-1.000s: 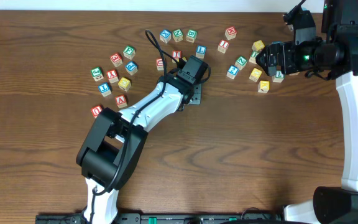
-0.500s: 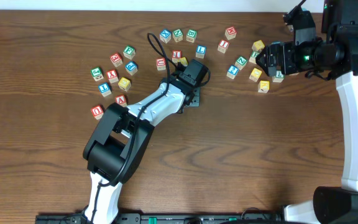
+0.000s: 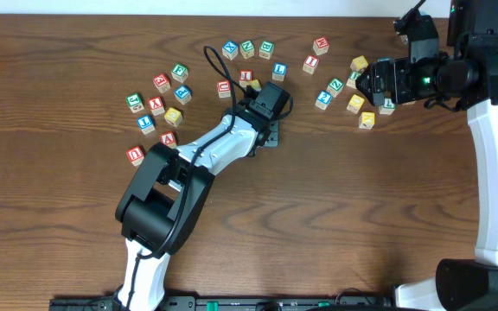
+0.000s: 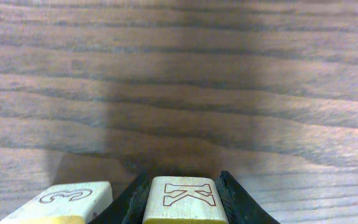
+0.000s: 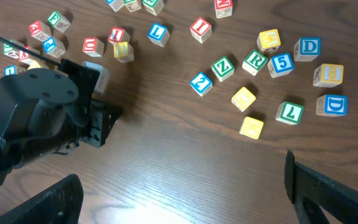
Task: Spell out CORL
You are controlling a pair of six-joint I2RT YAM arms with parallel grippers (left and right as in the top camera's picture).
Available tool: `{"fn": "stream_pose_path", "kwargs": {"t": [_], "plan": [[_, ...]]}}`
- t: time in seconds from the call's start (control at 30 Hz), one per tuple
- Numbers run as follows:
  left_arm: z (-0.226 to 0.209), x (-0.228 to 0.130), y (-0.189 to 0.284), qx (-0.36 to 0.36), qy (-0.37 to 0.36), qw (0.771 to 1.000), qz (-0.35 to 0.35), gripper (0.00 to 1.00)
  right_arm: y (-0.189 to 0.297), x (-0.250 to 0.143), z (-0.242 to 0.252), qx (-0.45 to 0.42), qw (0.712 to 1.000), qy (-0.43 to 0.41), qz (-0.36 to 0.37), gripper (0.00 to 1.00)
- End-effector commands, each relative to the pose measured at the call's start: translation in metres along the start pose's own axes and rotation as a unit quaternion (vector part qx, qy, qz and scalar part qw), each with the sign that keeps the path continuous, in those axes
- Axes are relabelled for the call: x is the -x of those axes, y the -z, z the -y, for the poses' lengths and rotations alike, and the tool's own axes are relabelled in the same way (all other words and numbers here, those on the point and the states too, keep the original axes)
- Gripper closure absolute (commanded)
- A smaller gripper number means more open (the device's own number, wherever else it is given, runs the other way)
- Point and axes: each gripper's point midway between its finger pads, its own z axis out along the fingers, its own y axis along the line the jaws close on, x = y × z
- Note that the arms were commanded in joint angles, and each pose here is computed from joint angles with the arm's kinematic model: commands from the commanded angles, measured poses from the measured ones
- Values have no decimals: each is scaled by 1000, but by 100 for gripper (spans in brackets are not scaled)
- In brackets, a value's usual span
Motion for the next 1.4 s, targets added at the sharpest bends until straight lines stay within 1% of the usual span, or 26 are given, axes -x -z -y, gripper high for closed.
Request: {"fn": "stream_pose_path", "kwargs": {"t": [0.0,0.3,0.5,0.67,0.87,1.03,1.17,1.37], "plan": [[-2,5,-2,7,5,1000,9,62,-4,-1,-2,4,1000,7,-5,1],[-2,4,-1,8,4,1000,8,62,-4,-3,-3,4,1000,6,-9,1],[-8,21,9,4,18,1000,25,62,-4,-3,-3,4,1000,6,-9,1],[-16,41,31,-4,31,998,50,61,-4,-3,-3,4,1000,6,-9,1],[-14,61,68,-20,16,996,88,61,-4,-3,-3,4,1000,6,-8,1],[-15,64,85,-24,17,995,95,61,-4,-3,-3,4,1000,6,-9,1],[-17,65,95,-22,-3,995,97,61,-4,-3,-3,4,1000,6,-9,1],[-35,68,121,-14,6,995,99,61,-4,-2,-2,4,1000,7,-6,1]]}}
